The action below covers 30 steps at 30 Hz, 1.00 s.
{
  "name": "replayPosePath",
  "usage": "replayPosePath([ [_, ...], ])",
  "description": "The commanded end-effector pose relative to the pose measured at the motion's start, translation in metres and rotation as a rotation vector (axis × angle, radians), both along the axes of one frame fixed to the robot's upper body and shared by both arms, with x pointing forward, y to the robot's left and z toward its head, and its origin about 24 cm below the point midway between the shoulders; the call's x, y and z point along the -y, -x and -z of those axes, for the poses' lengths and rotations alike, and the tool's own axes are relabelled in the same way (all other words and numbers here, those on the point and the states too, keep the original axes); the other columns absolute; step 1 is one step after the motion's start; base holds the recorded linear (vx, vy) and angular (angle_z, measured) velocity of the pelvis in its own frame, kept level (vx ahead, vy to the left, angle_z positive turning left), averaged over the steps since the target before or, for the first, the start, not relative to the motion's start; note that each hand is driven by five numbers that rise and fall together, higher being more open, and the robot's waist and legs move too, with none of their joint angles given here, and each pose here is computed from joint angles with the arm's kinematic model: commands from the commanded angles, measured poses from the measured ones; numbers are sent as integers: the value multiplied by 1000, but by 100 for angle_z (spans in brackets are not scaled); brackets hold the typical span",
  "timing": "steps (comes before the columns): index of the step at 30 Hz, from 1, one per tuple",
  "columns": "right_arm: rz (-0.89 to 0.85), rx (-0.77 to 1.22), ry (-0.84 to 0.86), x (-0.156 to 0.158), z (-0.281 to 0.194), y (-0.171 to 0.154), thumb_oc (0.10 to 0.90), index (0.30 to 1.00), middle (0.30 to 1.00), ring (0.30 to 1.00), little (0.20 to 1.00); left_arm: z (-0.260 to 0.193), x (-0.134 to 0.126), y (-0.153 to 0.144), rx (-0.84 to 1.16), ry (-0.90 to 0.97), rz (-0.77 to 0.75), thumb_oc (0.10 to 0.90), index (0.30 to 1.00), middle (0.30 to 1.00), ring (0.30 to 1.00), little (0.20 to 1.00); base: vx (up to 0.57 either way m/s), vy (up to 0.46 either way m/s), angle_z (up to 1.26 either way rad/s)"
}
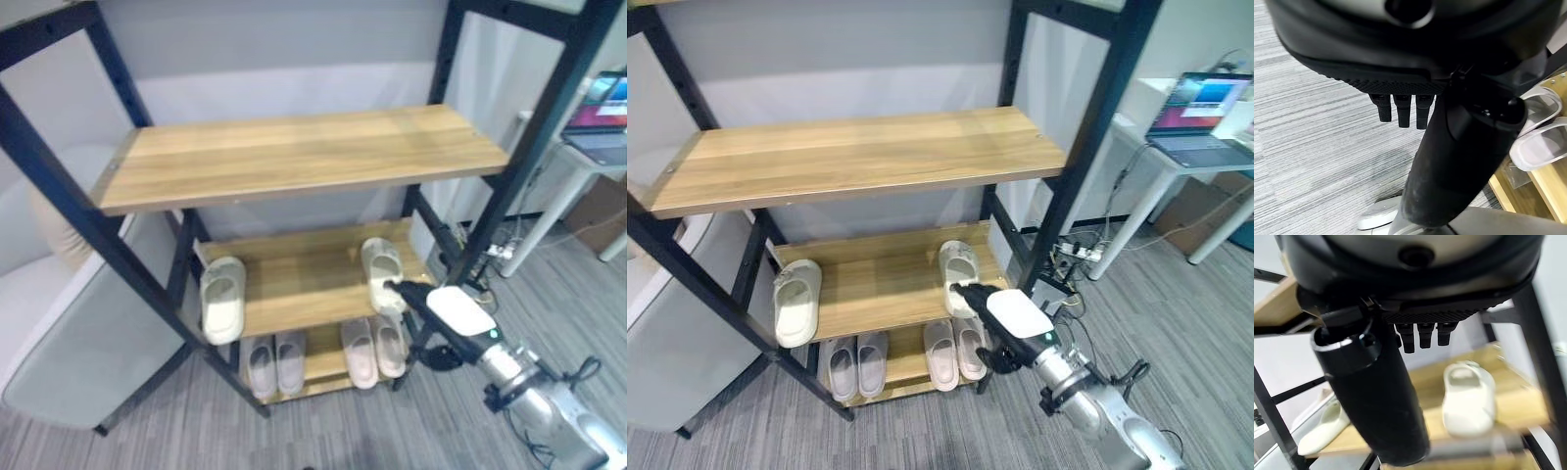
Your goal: Arrange the slippers neatly on the shoe rack.
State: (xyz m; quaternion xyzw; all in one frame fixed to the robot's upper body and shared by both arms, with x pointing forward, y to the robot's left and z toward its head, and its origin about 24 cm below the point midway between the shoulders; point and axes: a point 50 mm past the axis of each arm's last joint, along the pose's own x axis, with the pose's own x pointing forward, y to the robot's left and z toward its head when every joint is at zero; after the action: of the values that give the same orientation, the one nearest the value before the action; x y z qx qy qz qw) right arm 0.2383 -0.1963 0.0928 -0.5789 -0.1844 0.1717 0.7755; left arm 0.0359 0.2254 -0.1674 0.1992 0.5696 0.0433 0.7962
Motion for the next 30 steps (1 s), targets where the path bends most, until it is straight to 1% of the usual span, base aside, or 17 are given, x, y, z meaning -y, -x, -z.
replayPosePath([
  [1, -25, 267, -103, -14, -51, -17, 800, 900, 900, 900, 900, 1, 10, -23, 27, 30, 29, 800, 900, 900, 900, 900, 70, 15, 9],
  [3, -3, 278, -146, -16, -54, -26, 800, 900, 900, 900, 900, 2, 11, -16, 1, 33, 36, 800, 900, 900, 900, 900, 83, 12, 8],
  [6, 28, 319, -156, -15, -62, -37, 800, 900, 900, 900, 900, 3, 9, -11, -12, 26, 33, 800, 900, 900, 900, 900, 62, 16, 4],
  [9, 84, 341, -152, -7, -66, -43, 800, 900, 900, 900, 900, 3, 7, -7, -16, 28, 5, 800, 900, 900, 900, 900, 56, 10, 10],
  [14, 118, 357, -166, 1, -76, -50, 800, 900, 900, 900, 900, 2, 3, -6, -12, 25, 6, 800, 900, 900, 900, 900, 19, 1, 0],
  [16, 184, 352, -155, 11, -79, -65, 800, 900, 900, 900, 900, 1, -1, -7, -14, 14, 9, 800, 900, 900, 900, 900, 0, 0, 0],
  [19, 233, 360, -144, 19, -83, -77, 800, 900, 900, 900, 900, -1, -1, -16, 15, 11, 16, 800, 900, 900, 900, 900, 0, 0, 0],
  [22, 256, 355, -149, 23, -85, -82, 800, 900, 900, 900, 900, -2, -1, -21, 32, 12, 20, 800, 900, 900, 900, 900, 0, 0, 0],
  [24, 297, 363, -163, 31, -90, -87, 800, 900, 900, 900, 900, -3, 1, -29, 63, 16, 31, 800, 900, 900, 900, 900, 0, 0, 0],
  [30, 347, 422, -182, 40, -110, -98, 800, 900, 900, 900, 900, -5, 8, -44, 113, 29, 69, 800, 900, 900, 900, 900, -18, -8, 1],
])
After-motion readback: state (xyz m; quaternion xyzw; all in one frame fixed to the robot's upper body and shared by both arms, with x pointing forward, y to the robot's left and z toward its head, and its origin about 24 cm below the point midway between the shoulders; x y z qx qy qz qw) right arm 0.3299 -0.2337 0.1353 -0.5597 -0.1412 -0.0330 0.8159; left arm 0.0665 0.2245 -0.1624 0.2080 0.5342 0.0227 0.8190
